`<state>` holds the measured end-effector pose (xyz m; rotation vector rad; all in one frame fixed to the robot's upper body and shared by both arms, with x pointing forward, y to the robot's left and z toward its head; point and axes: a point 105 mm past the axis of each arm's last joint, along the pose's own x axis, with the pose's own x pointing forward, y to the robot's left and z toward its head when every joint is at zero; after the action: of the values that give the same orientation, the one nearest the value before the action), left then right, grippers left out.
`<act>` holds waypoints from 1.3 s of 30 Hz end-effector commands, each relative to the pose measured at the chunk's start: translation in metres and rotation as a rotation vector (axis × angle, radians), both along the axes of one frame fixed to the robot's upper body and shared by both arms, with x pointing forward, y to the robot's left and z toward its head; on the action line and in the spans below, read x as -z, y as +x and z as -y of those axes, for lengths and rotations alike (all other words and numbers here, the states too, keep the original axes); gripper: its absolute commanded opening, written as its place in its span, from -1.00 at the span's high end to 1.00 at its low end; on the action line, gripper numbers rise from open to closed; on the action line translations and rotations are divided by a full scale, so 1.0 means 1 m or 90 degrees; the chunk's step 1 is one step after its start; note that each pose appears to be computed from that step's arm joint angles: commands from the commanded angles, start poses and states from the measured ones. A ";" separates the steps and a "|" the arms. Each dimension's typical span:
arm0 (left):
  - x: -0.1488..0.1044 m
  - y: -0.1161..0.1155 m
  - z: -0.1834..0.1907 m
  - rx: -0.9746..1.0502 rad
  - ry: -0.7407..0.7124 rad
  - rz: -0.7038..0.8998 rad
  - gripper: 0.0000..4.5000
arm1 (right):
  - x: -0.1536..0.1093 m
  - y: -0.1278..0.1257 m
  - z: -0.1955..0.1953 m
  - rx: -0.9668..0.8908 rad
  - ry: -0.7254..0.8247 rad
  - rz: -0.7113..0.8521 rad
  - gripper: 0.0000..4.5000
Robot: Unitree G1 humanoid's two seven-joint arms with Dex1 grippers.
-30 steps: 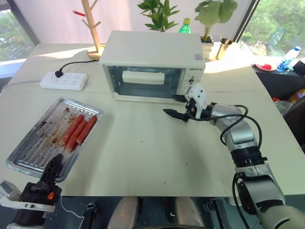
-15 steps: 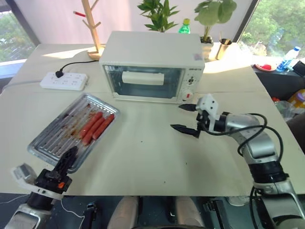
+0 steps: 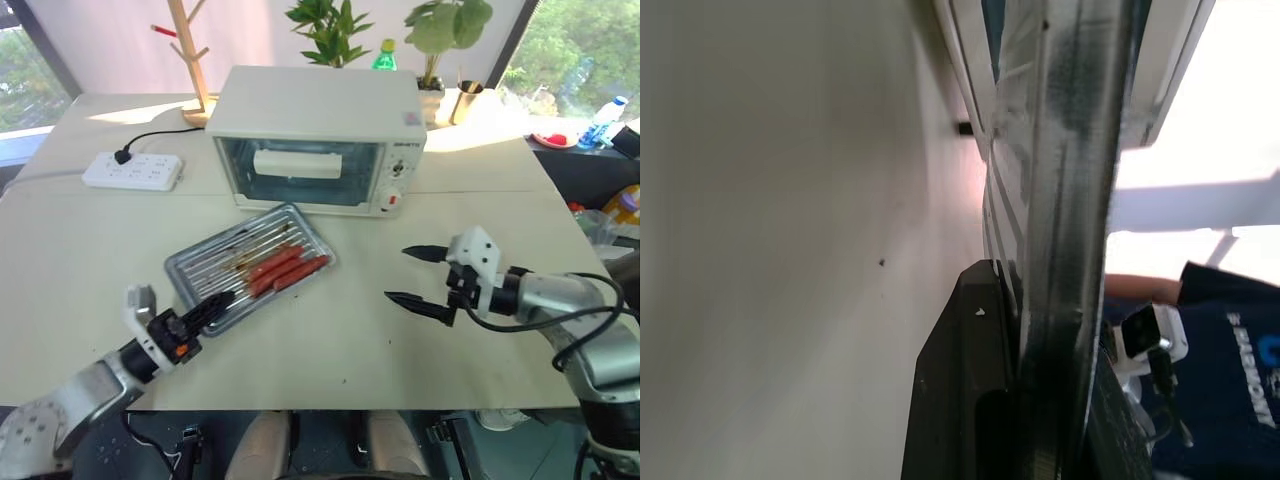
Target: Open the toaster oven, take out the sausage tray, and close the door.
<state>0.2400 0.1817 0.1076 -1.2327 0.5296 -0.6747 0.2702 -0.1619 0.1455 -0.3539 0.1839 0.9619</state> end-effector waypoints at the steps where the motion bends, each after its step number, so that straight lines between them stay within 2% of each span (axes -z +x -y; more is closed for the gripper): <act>1: -0.005 0.006 0.011 0.066 -0.016 0.001 1.00 | -0.015 -0.009 0.005 0.020 -0.006 0.036 -0.98; 14: 0.006 0.039 0.048 0.238 0.025 -0.034 1.00 | -0.009 -0.041 0.018 0.128 -0.009 0.027 -0.98; 27: 0.024 0.058 0.061 0.277 0.088 -0.048 1.00 | -0.002 -0.047 0.020 0.182 0.000 0.035 -0.98; 30: 0.025 0.062 0.056 0.264 0.099 -0.046 0.63 | -0.002 -0.043 0.021 0.187 0.003 0.039 -1.00; 37: 0.023 0.067 0.028 0.209 0.140 -0.041 -0.98 | 0.000 -0.034 0.016 0.171 0.014 0.044 -1.00; 39: 0.022 0.067 0.015 0.183 0.157 -0.041 -0.99 | 0.001 -0.030 0.014 0.164 0.017 0.044 -1.00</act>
<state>0.3048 0.1415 0.0934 -0.9993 0.8353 -0.9093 0.2386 -0.1783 0.1398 -0.3205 0.1814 0.6860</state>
